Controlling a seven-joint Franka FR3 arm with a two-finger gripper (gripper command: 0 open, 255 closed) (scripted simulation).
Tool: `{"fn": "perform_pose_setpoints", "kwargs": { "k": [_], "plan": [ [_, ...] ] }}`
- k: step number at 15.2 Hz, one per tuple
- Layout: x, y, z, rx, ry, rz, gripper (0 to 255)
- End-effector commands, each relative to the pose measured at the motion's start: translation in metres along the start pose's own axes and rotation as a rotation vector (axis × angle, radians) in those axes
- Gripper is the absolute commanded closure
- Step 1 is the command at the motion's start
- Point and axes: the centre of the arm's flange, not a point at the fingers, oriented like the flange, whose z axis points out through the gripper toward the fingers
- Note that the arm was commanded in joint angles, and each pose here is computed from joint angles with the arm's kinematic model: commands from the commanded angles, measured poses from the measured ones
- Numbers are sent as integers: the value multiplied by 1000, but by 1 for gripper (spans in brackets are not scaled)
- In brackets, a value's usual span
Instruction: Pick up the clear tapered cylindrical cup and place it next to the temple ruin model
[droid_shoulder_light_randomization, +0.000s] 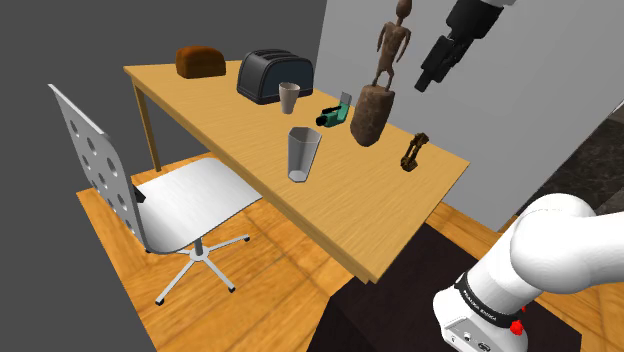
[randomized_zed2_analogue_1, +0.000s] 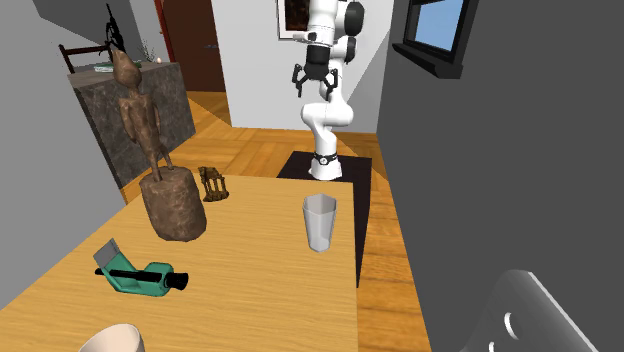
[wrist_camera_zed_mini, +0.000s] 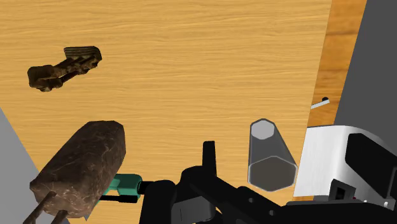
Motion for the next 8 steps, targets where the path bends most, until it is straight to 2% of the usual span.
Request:
{"fn": "perform_pose_setpoints", "kwargs": {
  "k": [1, 8],
  "plan": [
    [0, 0, 0, 0, 0, 0, 0],
    [65, -31, 64, -3, -34, 1, 0]
  ]
}}
